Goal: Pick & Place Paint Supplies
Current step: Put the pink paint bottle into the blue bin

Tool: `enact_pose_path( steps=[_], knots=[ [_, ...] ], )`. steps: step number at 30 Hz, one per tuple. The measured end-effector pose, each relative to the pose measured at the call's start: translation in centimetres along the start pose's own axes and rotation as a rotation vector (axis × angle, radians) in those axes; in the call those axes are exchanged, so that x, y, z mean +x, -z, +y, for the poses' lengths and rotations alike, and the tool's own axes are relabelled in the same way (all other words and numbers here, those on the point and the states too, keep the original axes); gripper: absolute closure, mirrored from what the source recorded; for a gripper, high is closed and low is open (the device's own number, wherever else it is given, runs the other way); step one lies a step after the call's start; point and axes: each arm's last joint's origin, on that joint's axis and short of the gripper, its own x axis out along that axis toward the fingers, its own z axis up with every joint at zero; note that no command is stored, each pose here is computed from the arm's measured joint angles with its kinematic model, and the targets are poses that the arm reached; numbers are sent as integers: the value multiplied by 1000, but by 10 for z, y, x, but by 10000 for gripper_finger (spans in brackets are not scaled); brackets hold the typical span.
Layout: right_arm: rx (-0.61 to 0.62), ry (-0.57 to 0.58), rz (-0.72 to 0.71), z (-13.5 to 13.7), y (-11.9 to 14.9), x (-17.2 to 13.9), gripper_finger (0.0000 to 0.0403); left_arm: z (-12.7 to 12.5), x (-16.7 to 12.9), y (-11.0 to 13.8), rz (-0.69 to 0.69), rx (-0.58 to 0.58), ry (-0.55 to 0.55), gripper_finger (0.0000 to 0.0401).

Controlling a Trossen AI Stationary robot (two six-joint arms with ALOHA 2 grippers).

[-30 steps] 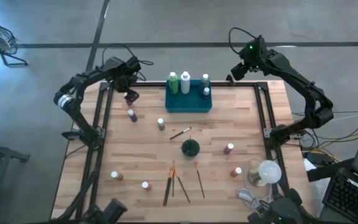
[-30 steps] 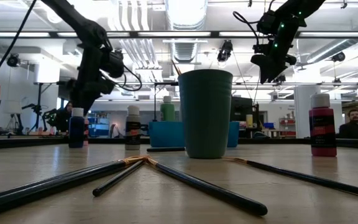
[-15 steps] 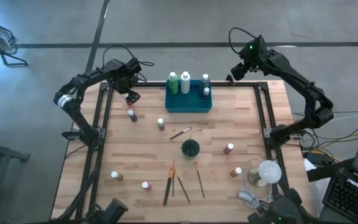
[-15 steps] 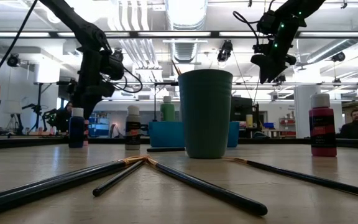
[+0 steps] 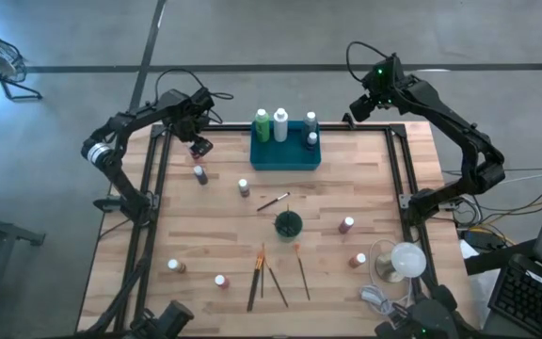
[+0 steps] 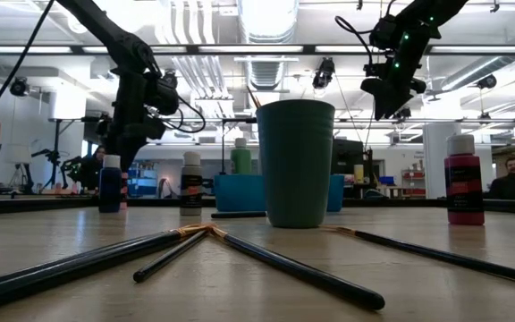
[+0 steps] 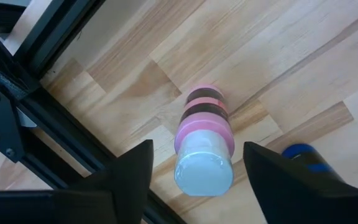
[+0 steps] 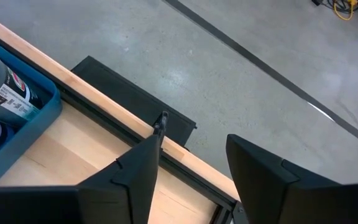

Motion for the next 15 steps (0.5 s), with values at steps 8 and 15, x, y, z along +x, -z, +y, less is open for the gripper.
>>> enact_pose_path(
  steps=[8,15],
  knots=[
    [0,0,0,0,0,0,236,0,0,0,0,0,0,209],
    [0,0,0,0,0,0,243,0,0,0,1,0,0,257]
  ],
)
